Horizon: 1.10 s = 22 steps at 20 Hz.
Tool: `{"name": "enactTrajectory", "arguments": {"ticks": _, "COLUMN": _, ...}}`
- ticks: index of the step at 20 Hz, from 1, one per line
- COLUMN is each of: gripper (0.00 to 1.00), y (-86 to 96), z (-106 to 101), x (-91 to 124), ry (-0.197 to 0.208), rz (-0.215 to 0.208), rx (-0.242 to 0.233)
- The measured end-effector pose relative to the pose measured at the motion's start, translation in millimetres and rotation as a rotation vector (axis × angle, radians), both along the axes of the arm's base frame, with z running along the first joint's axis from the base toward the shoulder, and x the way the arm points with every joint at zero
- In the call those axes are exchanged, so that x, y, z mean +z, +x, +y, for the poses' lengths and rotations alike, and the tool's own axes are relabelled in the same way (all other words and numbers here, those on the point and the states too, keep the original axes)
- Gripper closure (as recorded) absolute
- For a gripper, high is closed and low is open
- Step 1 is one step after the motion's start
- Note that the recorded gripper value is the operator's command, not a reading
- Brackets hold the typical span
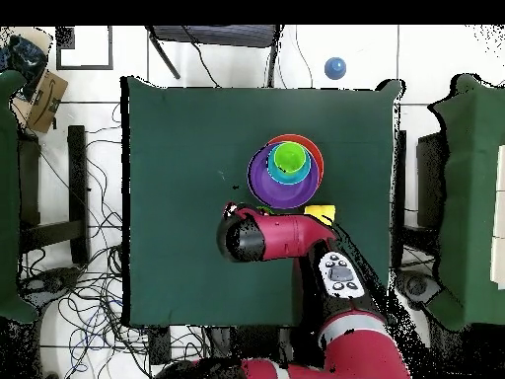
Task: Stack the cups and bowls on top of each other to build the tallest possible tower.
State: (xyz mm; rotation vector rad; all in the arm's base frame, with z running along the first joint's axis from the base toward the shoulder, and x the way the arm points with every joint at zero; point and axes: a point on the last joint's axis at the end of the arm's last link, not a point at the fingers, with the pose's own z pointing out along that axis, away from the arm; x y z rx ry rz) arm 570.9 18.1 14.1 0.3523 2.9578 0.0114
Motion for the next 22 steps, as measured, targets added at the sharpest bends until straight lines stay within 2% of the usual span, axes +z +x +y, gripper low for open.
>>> {"name": "enactTrajectory", "arguments": {"ticks": 9, "gripper": 0.00, "y": 0.3, "z": -28.3, "x": -3.1, "ry": 0.001, "rz": 0.003, "rx": -0.050}}
{"name": "enactTrajectory", "arguments": {"ticks": 22, "gripper": 0.00, "y": 0.6, "z": -28.8, "x": 1.8, "ry": -0.004, "rz": -0.003, "rx": -0.049}}
